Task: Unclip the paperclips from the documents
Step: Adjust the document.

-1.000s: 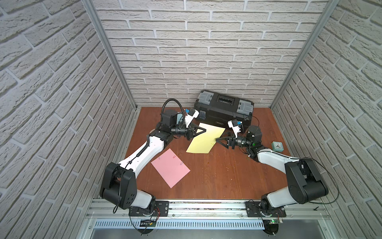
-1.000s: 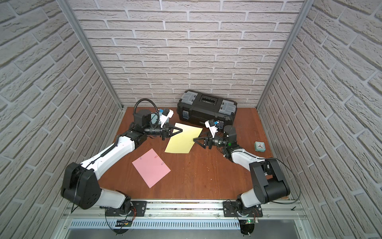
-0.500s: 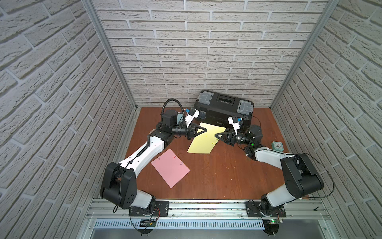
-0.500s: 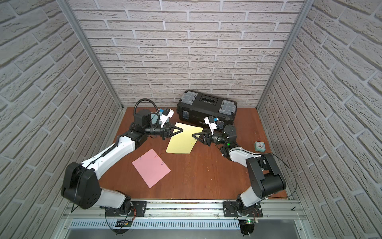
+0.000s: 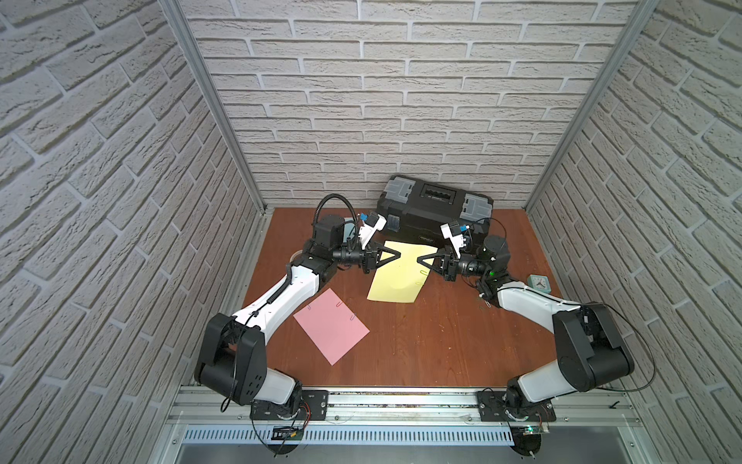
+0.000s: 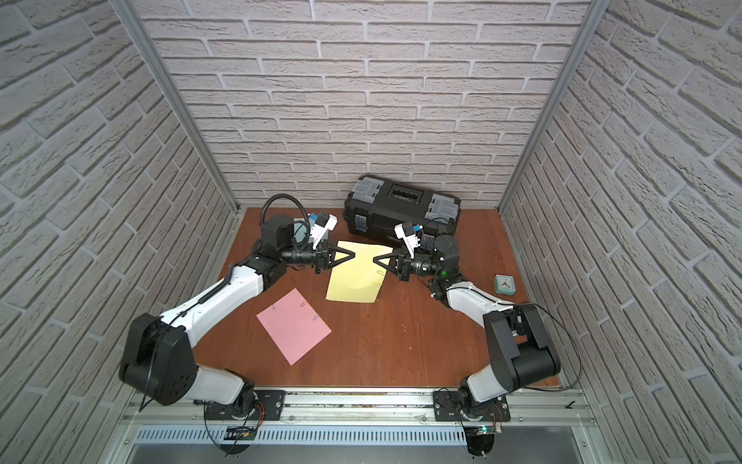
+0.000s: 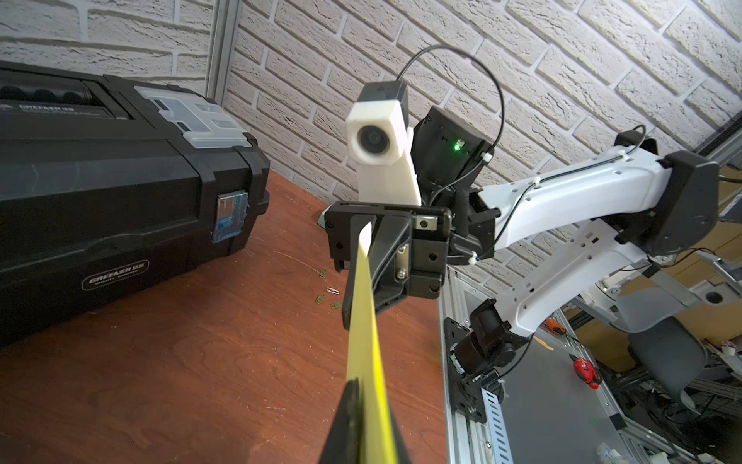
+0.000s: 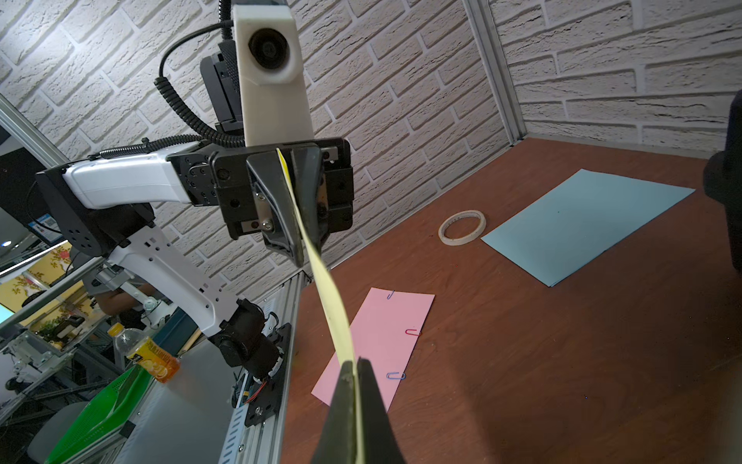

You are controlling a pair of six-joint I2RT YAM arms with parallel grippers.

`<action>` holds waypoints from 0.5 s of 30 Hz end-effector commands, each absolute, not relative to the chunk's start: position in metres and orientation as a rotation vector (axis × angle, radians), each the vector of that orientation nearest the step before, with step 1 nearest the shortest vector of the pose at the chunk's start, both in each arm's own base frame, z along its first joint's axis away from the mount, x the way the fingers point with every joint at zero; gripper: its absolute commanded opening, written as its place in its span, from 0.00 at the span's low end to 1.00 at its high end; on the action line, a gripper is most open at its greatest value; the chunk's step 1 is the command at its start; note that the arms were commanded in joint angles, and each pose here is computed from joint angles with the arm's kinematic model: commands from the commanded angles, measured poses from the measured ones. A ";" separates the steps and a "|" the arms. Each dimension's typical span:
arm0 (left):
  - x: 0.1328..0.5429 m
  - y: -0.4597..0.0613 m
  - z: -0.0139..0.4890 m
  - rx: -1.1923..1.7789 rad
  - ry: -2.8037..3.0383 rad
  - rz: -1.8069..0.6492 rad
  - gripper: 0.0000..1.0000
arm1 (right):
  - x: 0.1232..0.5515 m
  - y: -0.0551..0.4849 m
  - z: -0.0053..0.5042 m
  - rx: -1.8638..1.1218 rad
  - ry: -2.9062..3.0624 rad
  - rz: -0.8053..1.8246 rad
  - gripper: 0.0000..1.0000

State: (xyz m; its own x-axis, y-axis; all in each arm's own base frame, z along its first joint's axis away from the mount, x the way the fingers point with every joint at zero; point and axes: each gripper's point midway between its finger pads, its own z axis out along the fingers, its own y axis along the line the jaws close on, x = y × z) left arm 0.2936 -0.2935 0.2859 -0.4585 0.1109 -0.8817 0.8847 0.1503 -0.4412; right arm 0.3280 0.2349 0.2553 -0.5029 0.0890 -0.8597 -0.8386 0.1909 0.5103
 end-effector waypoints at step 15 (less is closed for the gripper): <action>0.299 -0.304 0.278 0.889 1.679 -1.506 0.12 | 0.313 0.236 0.277 -0.881 1.670 1.353 0.03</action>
State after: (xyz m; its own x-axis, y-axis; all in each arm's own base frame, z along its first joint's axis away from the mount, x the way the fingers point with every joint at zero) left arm 0.3019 -0.2992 0.2627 -0.5603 0.0720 -0.8251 0.8245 0.1436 -0.5474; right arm 0.3138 0.2336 0.2685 -0.4762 -0.0235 -0.8790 -0.8633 0.2026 0.4623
